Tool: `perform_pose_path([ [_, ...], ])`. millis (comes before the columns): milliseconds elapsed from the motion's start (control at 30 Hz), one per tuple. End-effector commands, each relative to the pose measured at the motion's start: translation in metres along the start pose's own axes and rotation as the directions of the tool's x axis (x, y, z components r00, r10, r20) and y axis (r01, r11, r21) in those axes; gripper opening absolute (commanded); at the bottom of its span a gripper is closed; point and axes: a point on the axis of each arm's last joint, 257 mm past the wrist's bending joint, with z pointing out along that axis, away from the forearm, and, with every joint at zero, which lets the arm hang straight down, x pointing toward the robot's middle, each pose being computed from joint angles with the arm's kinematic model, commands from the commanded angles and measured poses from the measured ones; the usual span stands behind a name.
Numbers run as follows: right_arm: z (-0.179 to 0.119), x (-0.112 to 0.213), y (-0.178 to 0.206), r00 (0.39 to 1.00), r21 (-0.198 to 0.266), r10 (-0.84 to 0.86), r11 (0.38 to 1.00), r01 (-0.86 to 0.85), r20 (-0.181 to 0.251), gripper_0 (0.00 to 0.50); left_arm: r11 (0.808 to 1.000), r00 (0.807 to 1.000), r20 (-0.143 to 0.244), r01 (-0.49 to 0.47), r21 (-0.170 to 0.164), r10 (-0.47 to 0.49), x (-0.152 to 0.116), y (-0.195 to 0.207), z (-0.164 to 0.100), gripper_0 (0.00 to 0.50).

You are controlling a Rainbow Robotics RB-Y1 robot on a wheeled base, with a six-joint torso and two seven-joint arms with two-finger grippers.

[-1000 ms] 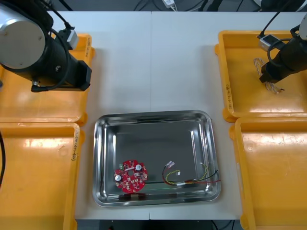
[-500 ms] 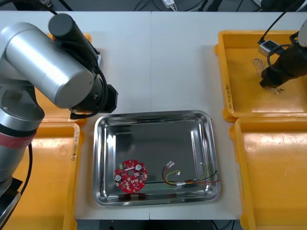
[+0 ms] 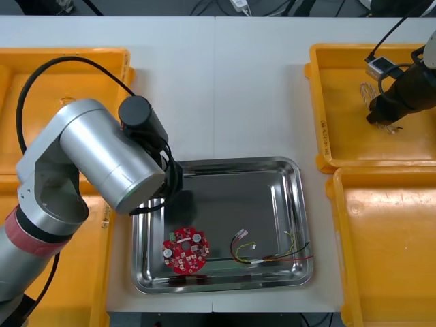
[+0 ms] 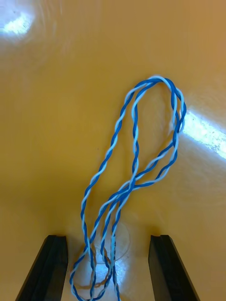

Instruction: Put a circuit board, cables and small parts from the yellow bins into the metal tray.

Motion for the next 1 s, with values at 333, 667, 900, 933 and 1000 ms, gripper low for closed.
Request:
perform_pose_path([
  [333, 0.015, 0.007, 0.012, 0.999, -0.014, -0.047, 0.999, 0.047, 0.004, 0.0, 0.996, 0.999, 0.017, 0.05, 0.075, -0.052, 0.014, -0.031, 0.003, 0.0],
  [667, 0.013, 0.003, 0.011, 0.997, -0.009, -0.073, 0.997, 0.073, 0.009, 0.0, 0.997, 0.999, 0.006, 0.045, 0.07, -0.045, 0.021, -0.029, 0.006, 0.001],
  [900, -0.017, -0.013, 0.005, 0.993, 0.019, -0.118, 0.993, 0.118, 0.014, 0.0, 0.996, 0.999, -0.003, 0.047, 0.075, -0.047, 0.024, -0.029, 0.008, 0.002],
  [933, -0.023, -0.015, 0.003, 0.993, 0.022, -0.119, 0.993, 0.119, 0.016, 0.0, 0.996, 0.999, -0.001, 0.047, 0.078, -0.047, 0.024, -0.029, 0.008, 0.001],
  [1000, -0.035, -0.018, 0.001, 0.993, 0.022, -0.119, 0.993, 0.119, 0.021, 0.0, 0.996, 0.999, -0.003, 0.049, 0.078, -0.049, 0.024, -0.029, 0.009, 0.0],
])
